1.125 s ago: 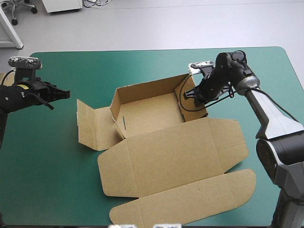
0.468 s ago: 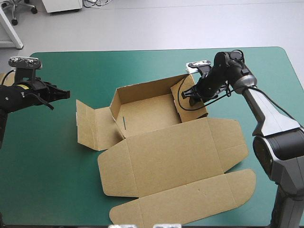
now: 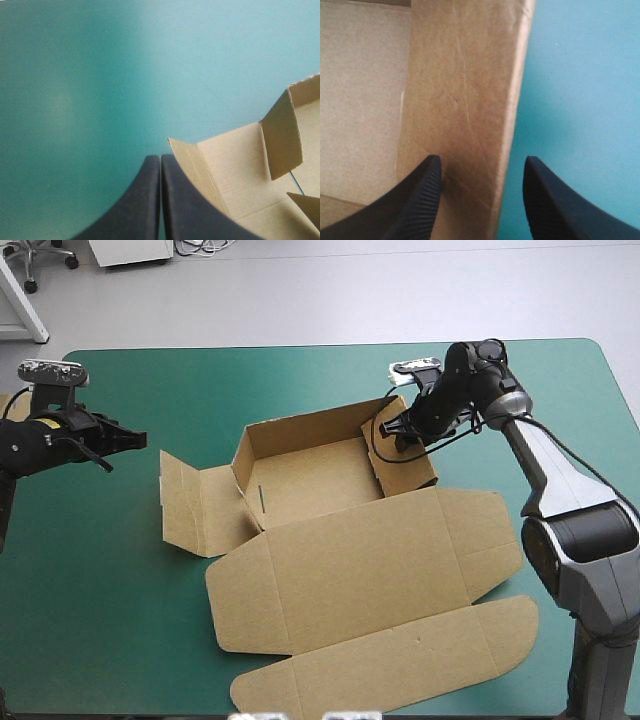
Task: Fold the box
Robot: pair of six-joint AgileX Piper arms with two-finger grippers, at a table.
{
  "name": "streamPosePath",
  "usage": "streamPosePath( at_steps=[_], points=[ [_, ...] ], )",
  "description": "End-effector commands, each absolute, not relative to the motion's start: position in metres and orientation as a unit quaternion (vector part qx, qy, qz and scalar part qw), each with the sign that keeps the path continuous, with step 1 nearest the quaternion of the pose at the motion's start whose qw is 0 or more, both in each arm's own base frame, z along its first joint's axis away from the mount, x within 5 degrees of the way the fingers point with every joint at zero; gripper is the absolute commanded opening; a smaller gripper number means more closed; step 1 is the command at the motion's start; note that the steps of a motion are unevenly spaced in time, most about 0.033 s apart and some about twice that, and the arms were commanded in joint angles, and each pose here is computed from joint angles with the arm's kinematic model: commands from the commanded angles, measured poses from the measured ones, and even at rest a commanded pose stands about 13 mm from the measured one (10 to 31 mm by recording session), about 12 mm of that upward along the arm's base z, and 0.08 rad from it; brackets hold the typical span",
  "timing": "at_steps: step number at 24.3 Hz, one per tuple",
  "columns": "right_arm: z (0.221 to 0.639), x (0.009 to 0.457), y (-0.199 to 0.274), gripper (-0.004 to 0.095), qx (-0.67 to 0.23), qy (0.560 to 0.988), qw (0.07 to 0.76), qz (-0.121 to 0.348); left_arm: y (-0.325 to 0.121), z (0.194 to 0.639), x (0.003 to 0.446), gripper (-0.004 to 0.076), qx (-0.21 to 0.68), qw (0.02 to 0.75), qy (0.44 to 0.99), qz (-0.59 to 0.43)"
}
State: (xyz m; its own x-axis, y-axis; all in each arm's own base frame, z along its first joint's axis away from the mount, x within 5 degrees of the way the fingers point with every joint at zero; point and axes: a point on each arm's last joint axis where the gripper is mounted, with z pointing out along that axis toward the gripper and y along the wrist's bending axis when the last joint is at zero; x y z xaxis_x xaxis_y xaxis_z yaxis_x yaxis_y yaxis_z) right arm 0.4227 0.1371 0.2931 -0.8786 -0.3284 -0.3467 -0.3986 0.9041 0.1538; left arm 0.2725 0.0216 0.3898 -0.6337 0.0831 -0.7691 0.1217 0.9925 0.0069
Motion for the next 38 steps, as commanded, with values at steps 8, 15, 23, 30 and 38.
streamPosePath(
  at_steps=[8, 15, 23, 30, 38],
  points=[
    [0.295, 0.413, 0.133, 0.0467, -0.183, 0.966, 0.146, 0.110, 0.022, 0.414, 0.267, -0.0007, 0.052, 0.478, 0.877, -0.011],
    [0.307, 0.409, 0.130, 0.0000, -0.181, 0.965, 0.160, 0.098, 0.022, 0.414, 0.267, -0.0008, 0.053, 0.478, 0.877, -0.010],
    [0.352, 0.390, 0.118, 0.0000, -0.170, 0.954, 0.211, 0.124, 0.024, 0.413, 0.267, -0.0008, 0.056, 0.476, 0.878, 0.000],
    [0.398, 0.372, 0.073, 0.0000, -0.116, 0.943, 0.271, 0.157, 0.021, 0.422, 0.260, -0.0008, 0.050, 0.497, 0.866, -0.010],
    [0.442, 0.345, 0.035, 0.0000, -0.082, 0.916, 0.338, 0.198, 0.011, 0.455, 0.245, 0.0000, 0.052, 0.521, 0.850, -0.053]
  ],
)
